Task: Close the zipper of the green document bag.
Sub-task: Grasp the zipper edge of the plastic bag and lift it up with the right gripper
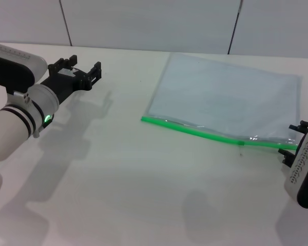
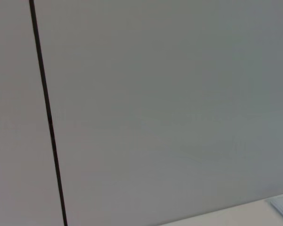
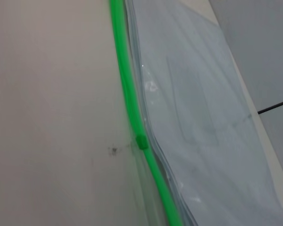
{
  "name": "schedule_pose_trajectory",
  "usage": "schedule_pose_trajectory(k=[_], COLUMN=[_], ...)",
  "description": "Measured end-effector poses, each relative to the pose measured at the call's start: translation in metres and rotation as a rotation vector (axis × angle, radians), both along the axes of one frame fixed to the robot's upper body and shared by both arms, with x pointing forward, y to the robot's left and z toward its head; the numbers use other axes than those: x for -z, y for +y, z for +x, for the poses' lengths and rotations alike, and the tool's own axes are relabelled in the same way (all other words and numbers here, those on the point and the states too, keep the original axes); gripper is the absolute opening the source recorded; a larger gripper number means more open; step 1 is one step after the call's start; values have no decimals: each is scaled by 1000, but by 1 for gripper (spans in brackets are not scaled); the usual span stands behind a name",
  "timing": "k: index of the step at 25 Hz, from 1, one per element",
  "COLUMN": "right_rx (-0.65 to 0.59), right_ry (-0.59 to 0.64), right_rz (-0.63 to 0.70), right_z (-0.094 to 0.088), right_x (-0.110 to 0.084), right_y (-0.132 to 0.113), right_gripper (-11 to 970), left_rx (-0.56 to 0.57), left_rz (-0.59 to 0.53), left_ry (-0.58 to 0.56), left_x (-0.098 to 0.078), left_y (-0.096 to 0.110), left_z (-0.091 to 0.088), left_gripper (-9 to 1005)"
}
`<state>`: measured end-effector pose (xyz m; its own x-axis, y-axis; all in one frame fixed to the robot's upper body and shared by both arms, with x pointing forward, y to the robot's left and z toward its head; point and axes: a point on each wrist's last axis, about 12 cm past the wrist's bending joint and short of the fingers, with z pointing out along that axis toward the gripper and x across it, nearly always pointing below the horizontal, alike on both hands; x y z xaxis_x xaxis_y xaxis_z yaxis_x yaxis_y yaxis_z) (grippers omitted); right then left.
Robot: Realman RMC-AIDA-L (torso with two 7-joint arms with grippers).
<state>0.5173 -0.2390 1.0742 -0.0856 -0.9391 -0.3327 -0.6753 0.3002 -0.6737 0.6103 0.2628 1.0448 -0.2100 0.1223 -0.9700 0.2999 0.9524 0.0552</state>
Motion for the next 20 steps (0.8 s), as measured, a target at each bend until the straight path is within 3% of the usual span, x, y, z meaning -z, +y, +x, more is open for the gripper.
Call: schedule_pose_trajectory(k=[20], right_rx=[-19], right_ry=[23], right_rz=[-29], right_z=[10], right_x=[10], right_y=[2], right_gripper=[587], left_rx=[7], left_rz=[6], left_ry=[1], left_x=[1], left_y=[-1], left_z=[0], left_gripper=[678])
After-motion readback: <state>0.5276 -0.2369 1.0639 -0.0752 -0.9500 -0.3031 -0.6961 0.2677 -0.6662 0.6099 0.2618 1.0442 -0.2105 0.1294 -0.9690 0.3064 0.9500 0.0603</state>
